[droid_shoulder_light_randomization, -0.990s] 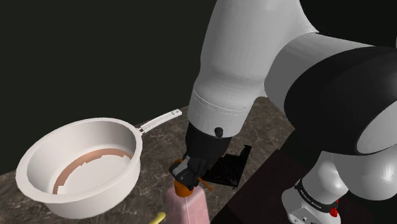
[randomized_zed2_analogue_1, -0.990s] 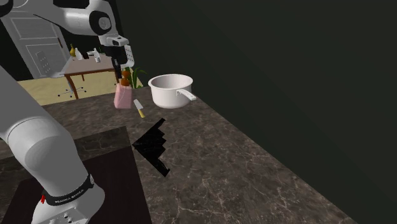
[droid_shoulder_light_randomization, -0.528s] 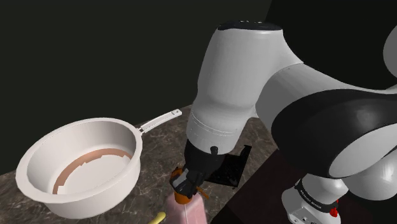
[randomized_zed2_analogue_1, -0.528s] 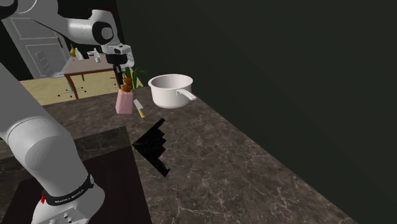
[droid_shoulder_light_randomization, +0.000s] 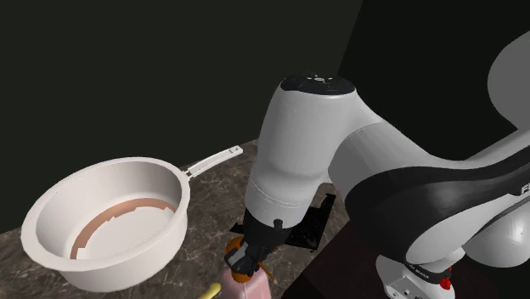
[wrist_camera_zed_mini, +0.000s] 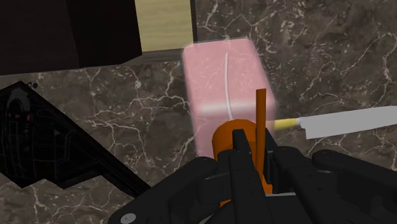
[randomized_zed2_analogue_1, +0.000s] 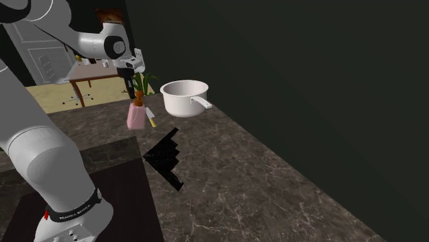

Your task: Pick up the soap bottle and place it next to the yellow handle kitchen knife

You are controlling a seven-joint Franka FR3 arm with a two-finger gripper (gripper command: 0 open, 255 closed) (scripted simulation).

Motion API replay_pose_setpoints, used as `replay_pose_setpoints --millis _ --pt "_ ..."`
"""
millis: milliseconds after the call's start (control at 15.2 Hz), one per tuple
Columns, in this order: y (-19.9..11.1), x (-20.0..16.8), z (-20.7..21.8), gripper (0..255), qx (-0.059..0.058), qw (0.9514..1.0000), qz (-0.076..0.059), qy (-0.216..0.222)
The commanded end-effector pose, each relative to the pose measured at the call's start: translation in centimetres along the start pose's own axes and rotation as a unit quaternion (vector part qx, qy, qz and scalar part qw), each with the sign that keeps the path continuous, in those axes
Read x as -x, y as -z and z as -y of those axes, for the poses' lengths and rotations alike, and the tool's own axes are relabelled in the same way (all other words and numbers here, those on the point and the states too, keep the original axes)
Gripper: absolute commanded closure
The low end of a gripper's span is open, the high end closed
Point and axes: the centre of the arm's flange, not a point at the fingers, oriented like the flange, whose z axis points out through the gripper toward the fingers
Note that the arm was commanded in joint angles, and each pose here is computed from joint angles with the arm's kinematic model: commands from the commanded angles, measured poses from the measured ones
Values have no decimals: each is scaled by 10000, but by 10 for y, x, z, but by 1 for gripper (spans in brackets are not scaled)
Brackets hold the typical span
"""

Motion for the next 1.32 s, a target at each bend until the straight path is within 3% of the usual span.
replay_pose_setpoints --millis 0,264,792,858,1188,1254 --pt "-10 0 -1 255 -3 10000 -3 1" --pt "-33 0 -3 255 -3 10000 -3 1" --pt "-33 0 -3 255 -3 10000 -3 1" --pt "-33 0 -3 0 -3 10000 -3 1" --pt "-33 0 -3 0 -3 10000 -3 1" --pt "-20 0 -3 0 -3 10000 -3 1"
